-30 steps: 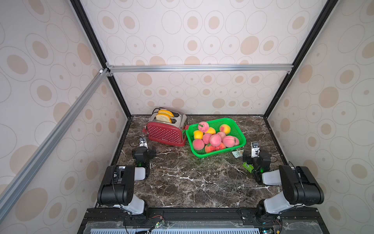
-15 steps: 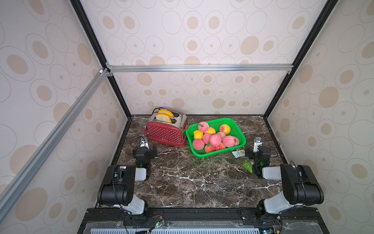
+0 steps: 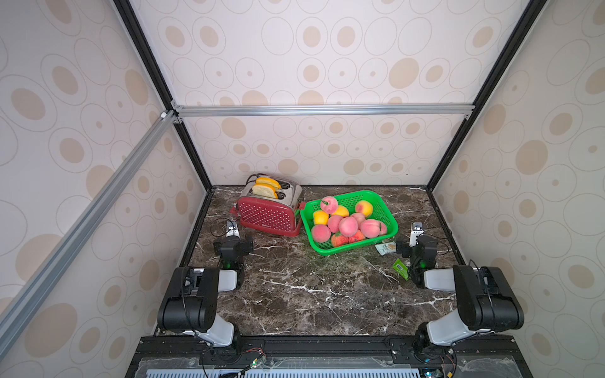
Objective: Put the peaches into the basket
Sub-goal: Reset both arms
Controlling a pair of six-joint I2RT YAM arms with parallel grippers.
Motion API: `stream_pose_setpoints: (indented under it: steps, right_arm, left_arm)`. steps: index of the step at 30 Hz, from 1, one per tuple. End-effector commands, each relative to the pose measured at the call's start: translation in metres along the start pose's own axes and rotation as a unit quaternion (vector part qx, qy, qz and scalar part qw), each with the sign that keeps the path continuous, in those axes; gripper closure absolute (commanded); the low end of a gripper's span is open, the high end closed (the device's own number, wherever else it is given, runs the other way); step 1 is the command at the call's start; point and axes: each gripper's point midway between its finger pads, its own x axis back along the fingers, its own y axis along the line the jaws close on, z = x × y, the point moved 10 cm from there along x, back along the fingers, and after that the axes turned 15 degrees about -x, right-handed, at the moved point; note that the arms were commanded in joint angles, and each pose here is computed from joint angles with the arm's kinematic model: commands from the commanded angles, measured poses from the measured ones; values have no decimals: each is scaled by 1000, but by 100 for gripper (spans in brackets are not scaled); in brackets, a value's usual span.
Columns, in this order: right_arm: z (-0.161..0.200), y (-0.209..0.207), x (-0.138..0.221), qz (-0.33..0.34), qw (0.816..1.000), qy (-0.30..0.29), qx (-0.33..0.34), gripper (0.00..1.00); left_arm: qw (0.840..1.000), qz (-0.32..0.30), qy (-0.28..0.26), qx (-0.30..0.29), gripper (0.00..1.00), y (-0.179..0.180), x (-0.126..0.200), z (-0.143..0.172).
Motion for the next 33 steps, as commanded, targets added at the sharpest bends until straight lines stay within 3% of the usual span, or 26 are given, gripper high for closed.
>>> stream_pose_setpoints:
  steps: [1, 11, 16, 23, 33]
  right_arm:
    - [-1, 0, 0, 5, 1000, 0, -3, 0]
    - [-1, 0, 2, 0, 1000, -8, -3, 0]
    - [12, -11, 25, 17, 996, -78, -39, 0]
    - [2, -6, 7, 18, 999, -21, -24, 0]
    - [-2, -1, 0, 6, 1000, -2, -8, 0]
  left_arm:
    - [1000, -5, -4, 6, 1, 0, -3, -6]
    - [1000, -5, -4, 7, 1, 0, -3, -6]
    - [1000, -5, -4, 7, 1, 0, -3, -6]
    - [1000, -5, -5, 7, 1, 0, -3, -6]
    - [1000, -5, -4, 6, 1, 0, -3, -6]
